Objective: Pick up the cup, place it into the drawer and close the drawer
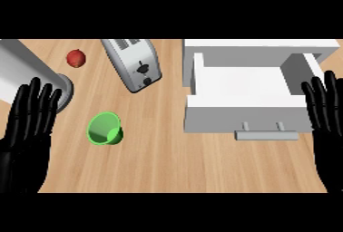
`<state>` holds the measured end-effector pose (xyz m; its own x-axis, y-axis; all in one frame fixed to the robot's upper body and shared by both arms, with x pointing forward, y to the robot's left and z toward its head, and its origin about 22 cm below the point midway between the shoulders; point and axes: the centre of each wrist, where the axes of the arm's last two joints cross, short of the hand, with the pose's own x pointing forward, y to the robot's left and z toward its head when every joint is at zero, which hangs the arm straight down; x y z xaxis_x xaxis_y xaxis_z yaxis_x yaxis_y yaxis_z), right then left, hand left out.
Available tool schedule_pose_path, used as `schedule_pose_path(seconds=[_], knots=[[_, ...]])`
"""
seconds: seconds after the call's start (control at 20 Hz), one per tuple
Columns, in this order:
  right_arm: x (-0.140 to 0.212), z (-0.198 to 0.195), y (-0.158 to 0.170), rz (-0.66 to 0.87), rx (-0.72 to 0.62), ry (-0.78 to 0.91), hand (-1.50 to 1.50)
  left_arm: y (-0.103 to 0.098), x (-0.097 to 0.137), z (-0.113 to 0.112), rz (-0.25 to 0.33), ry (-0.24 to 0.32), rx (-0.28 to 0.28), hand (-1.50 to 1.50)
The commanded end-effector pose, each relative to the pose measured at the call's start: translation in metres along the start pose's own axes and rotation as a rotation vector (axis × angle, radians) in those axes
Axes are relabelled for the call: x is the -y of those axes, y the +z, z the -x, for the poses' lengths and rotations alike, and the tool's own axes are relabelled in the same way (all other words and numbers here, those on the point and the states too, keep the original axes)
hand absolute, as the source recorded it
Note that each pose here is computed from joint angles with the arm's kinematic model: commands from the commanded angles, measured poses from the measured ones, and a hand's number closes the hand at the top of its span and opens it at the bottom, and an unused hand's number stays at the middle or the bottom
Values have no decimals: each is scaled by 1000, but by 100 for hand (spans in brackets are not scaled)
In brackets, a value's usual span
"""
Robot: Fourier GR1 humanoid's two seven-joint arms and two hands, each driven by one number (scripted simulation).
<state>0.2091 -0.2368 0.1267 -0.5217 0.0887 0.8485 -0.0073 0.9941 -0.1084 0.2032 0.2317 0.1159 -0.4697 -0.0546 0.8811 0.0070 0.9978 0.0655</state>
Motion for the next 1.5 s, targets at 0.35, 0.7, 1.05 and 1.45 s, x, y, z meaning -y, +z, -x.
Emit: schedule_pose_path(seconds=[0.35,0.7,1.05,1.45], knots=[[-9,4,-3,-103,-101,-147,-150,-14,-3,25,226,295,-56,-150],[-4,-3,-22,-85,-118,-152,-150,-26,-6,30,232,307,-59,-150],[-8,2,1,-75,-103,-160,-150,-18,-5,25,212,299,-87,-150],[-5,-4,-19,-71,-84,-153,-150,-45,14,42,200,282,-108,-150]])
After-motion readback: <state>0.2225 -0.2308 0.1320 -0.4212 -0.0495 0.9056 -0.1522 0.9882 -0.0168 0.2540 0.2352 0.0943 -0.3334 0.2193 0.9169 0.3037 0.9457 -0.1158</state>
